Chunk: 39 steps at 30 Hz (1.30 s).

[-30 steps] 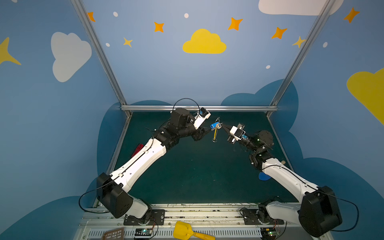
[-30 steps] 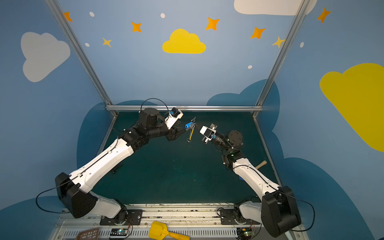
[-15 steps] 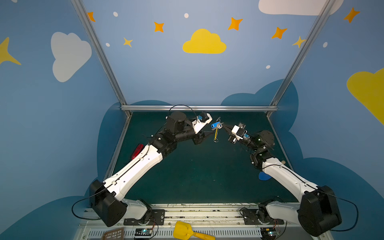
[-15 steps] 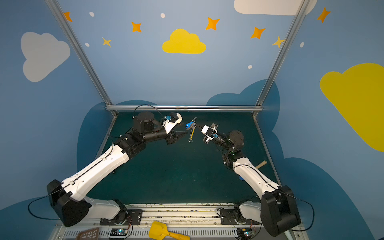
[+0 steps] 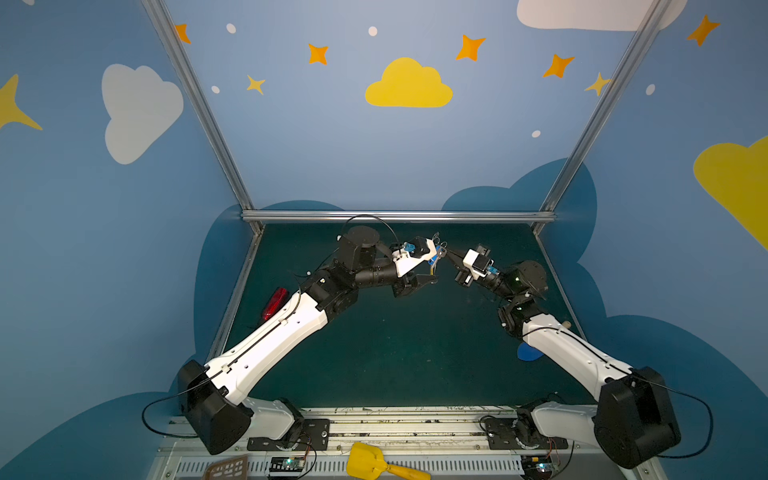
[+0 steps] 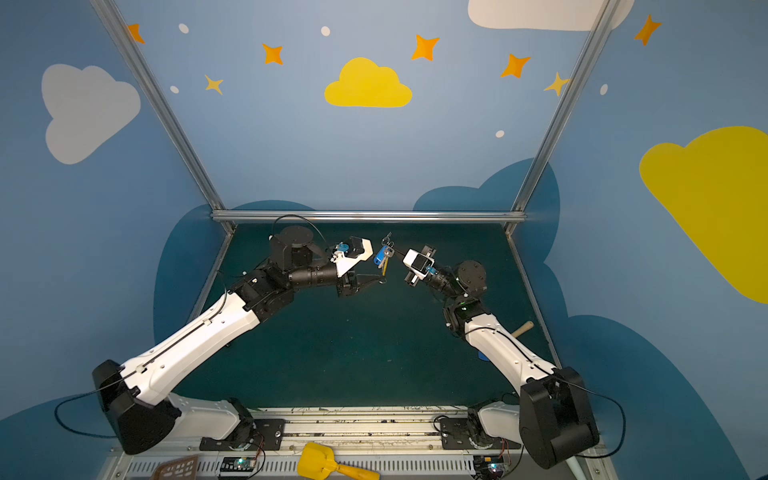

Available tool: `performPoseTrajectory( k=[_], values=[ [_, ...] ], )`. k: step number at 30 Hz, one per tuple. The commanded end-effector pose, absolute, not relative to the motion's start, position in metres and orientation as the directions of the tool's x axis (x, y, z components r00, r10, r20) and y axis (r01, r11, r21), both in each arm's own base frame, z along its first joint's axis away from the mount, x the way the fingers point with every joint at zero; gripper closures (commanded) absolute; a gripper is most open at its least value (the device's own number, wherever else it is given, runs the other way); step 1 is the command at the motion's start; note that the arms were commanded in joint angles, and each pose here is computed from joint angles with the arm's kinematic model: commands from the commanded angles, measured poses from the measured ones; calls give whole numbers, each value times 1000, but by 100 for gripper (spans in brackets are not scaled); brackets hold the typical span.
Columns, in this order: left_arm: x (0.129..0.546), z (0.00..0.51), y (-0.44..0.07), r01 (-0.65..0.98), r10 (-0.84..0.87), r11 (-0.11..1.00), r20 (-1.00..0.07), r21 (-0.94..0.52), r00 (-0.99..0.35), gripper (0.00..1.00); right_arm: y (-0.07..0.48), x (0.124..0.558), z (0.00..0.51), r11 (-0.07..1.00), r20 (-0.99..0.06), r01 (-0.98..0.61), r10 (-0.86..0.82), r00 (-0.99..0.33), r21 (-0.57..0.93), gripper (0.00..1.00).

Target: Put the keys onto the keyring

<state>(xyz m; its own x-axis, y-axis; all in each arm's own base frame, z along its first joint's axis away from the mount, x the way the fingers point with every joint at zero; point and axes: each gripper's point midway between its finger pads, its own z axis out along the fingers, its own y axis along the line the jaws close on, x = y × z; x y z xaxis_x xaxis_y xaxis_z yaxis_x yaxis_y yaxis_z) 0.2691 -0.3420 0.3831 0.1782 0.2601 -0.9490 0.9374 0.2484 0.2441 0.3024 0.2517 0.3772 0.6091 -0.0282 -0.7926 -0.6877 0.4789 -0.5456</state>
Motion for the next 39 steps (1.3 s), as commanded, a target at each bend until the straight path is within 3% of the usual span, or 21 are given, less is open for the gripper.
performPoseTrajectory(
  k=[1, 15, 25, 30, 39],
  values=[
    [254, 396, -346, 955, 241, 179, -952, 237, 191, 44, 249, 303, 387, 492, -776, -673, -11, 630, -553, 100],
    [240, 388, -369, 984, 282, 71, -950, 161, 135, 38, 252, 304, 381, 479, -783, -687, -2, 622, -547, 100],
    [262, 402, -335, 905, 313, 307, -929, 296, 197, 42, 249, 308, 383, 487, -778, -681, 2, 628, -547, 100],
    [278, 397, -321, 862, 326, 415, -932, 293, 160, 43, 248, 308, 384, 486, -772, -677, 9, 636, -552, 100],
    [309, 397, -321, 814, 363, 491, -922, 311, 134, 53, 250, 291, 387, 428, -758, -700, 53, 650, -571, 100]
  ],
)
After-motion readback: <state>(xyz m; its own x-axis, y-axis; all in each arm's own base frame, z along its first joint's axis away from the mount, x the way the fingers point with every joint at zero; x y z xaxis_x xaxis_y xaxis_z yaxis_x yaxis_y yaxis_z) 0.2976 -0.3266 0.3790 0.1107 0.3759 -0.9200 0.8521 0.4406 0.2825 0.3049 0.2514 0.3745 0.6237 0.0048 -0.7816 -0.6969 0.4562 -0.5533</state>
